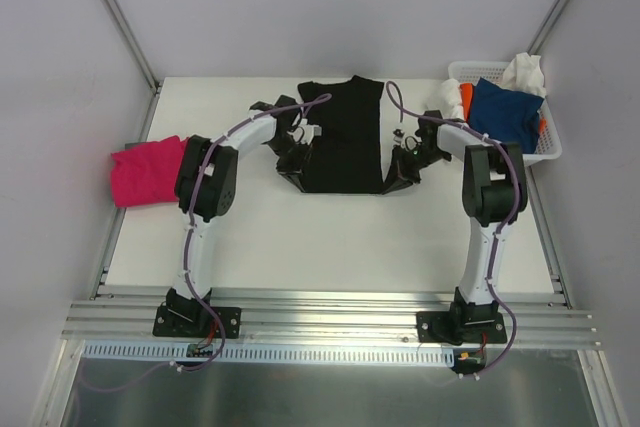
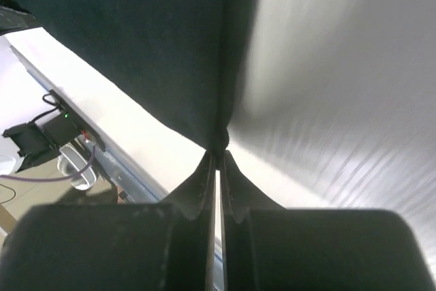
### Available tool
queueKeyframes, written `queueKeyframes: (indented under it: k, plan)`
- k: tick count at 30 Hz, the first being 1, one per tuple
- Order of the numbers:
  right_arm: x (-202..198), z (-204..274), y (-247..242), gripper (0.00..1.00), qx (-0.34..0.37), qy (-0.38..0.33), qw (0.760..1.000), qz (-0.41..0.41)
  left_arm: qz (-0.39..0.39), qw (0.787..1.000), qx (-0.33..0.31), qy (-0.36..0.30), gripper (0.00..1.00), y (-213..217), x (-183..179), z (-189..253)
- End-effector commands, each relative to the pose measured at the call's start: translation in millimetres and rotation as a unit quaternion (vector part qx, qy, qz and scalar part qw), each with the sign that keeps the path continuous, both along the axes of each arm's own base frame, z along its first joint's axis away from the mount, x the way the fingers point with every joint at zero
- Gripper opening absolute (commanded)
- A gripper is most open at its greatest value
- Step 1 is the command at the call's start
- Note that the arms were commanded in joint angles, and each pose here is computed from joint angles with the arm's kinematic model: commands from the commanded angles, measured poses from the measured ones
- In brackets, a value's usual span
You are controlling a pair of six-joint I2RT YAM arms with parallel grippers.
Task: Fold and stack the t-shirts
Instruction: Fold the tshirt
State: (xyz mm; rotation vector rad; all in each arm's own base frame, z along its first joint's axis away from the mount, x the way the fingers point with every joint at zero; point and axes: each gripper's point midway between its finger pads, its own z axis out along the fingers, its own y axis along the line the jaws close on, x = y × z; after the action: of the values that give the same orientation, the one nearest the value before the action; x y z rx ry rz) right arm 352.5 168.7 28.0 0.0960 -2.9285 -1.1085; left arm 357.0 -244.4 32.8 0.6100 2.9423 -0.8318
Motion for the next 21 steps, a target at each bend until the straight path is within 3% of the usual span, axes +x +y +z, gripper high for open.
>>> queueKeyframes:
  k: [1, 10, 21]
  plan:
    - [-12, 51, 3, 0.01, 0.020, -0.042, 0.999, 0.017, -0.009, 0.999, -0.035, -0.029, 0.00, -3, -13, 57]
    - [-32, 128, 4, 0.01, 0.044, -0.115, 0.992, 0.023, -0.027, 0.995, -0.048, -0.078, 0.00, 11, -41, 109]
    - [-39, 177, 9, 0.01, 0.058, -0.162, 0.985, 0.023, -0.030, 0.989, -0.039, -0.139, 0.00, 29, -58, 151]
